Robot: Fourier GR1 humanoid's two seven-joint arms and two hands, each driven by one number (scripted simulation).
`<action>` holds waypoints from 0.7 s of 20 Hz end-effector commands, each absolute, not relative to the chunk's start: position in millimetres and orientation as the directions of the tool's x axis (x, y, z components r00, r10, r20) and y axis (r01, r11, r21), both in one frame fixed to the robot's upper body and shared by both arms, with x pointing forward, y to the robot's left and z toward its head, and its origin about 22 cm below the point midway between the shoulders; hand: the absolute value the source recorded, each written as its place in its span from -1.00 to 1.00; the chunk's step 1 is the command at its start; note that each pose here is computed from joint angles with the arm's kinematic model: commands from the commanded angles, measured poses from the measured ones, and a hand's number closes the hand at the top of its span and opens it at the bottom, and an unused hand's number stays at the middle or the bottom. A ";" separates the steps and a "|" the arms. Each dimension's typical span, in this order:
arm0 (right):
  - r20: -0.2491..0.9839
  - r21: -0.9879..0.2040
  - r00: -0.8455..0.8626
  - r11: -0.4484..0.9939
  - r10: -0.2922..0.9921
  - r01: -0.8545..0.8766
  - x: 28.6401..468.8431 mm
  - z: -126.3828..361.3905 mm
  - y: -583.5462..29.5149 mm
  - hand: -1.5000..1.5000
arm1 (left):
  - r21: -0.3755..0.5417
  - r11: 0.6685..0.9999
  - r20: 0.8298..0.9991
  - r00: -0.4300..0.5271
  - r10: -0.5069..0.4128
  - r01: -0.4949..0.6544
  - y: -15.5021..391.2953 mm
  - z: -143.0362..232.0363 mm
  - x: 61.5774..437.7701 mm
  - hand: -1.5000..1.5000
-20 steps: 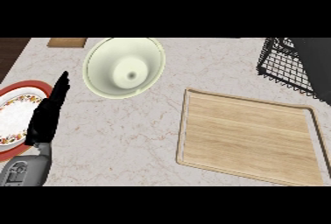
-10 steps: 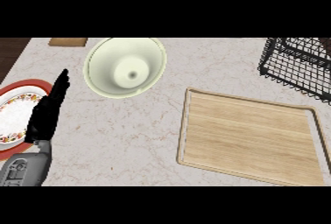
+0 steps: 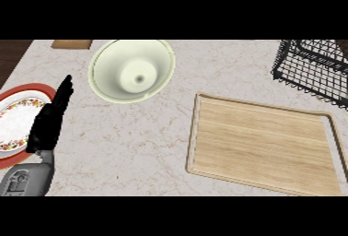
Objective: Pick the tomato from the tray and place it in the tiered basket
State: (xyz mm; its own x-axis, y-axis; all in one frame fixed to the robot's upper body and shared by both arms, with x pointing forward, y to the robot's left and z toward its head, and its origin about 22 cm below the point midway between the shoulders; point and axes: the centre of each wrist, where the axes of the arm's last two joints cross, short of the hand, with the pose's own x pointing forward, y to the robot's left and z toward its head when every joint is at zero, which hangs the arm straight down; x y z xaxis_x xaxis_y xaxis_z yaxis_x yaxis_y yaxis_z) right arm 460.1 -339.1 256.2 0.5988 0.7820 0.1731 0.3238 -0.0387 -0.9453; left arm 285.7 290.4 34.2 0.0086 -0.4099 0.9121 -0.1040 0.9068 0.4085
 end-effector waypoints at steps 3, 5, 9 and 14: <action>0.238 -0.954 0.557 0.085 0.796 0.286 455.1 240.8 -357.8 1.00 | 0.409 0.906 0.912 0.019 -0.409 -0.109 305.4 26.8 289.6 0.00; 0.286 -0.952 0.565 0.162 0.774 0.259 448.8 240.8 -376.4 1.00 | 0.411 0.906 0.911 0.017 -0.411 -0.100 301.2 41.0 289.2 0.00; 0.418 -0.908 0.641 0.315 0.644 0.277 449.7 208.3 -373.7 -1.00 | 0.401 0.909 0.916 0.016 -0.402 -0.111 293.7 35.9 287.1 0.00; 0.538 -0.840 0.561 0.341 0.629 0.423 442.8 213.1 -387.8 -1.00 | 0.408 0.906 0.913 0.021 -0.408 -0.114 303.5 38.2 292.4 0.00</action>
